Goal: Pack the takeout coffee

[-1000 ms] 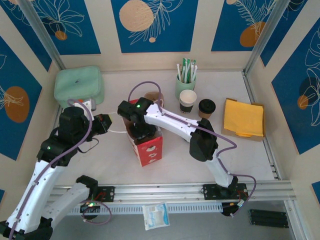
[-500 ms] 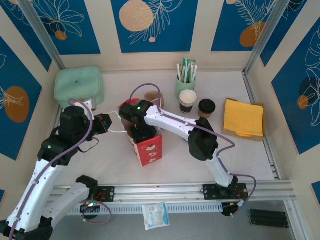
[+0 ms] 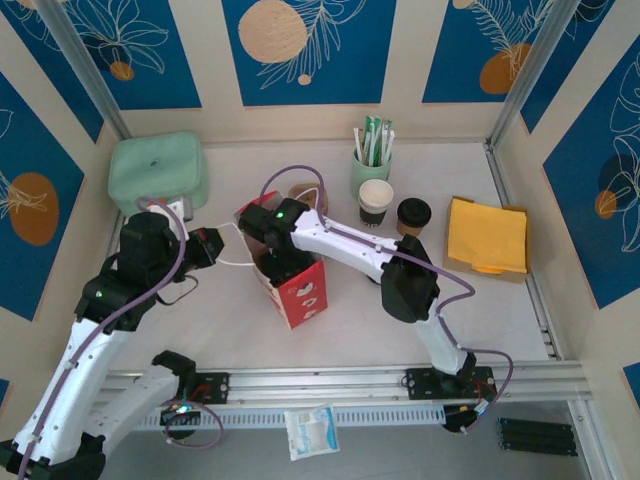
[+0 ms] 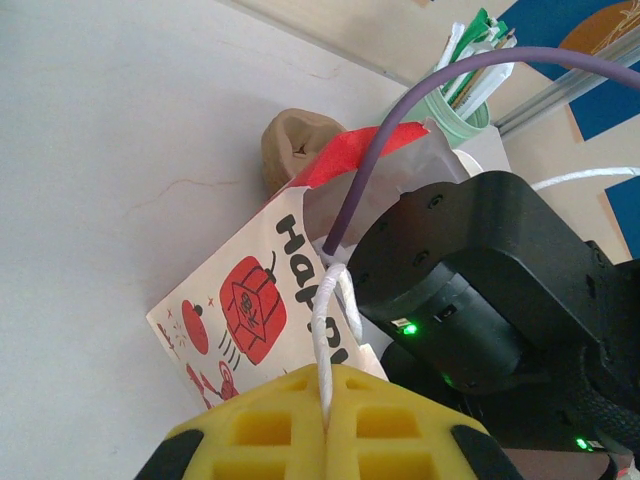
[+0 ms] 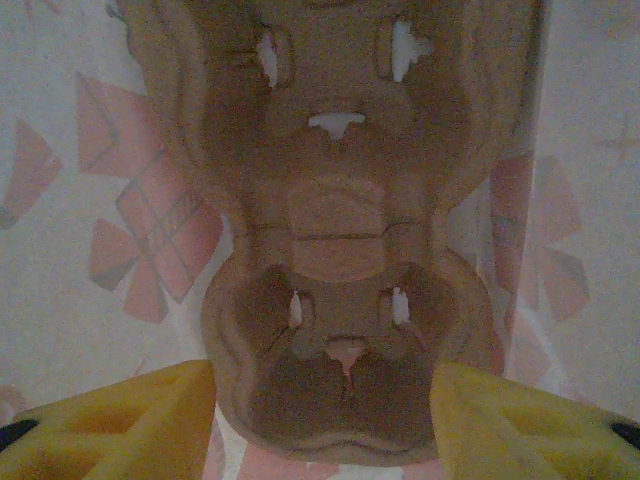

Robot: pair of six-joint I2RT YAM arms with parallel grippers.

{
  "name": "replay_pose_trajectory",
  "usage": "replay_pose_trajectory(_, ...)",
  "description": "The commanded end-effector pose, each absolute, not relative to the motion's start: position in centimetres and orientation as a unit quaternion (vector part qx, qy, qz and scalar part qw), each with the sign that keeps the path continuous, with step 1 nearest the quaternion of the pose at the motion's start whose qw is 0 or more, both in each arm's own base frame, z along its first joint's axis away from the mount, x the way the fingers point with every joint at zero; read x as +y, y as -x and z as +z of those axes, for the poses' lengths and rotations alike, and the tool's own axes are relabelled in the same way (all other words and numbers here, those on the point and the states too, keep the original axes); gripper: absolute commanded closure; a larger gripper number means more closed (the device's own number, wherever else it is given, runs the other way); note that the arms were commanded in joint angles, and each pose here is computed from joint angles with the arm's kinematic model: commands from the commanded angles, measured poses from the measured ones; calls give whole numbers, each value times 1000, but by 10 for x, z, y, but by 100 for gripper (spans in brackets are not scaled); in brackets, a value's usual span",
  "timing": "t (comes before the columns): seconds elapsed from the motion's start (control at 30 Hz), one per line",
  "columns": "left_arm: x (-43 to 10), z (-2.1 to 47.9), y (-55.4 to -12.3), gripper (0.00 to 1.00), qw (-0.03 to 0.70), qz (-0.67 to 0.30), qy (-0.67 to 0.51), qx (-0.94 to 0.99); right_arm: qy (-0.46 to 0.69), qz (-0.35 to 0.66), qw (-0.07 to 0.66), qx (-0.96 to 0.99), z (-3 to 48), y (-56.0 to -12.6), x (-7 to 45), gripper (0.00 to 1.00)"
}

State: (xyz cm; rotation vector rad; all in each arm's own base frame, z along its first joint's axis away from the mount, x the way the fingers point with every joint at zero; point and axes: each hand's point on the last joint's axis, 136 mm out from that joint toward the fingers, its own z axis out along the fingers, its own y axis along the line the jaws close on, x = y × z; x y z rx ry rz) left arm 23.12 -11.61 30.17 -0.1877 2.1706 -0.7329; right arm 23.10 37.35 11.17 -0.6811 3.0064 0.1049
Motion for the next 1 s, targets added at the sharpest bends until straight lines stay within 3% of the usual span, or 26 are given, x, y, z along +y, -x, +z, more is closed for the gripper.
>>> replay_pose_trajectory(0.0, -117, 306, -233, 100, 414, -299, 76, 856, 225, 62, 41, 972, 143, -224, 377, 39)
replay_pose_trajectory(0.97, -120, 307, -237, 100, 415, -303, 76, 854, 267, 87, 119, 952, 233, -219, 382, 38)
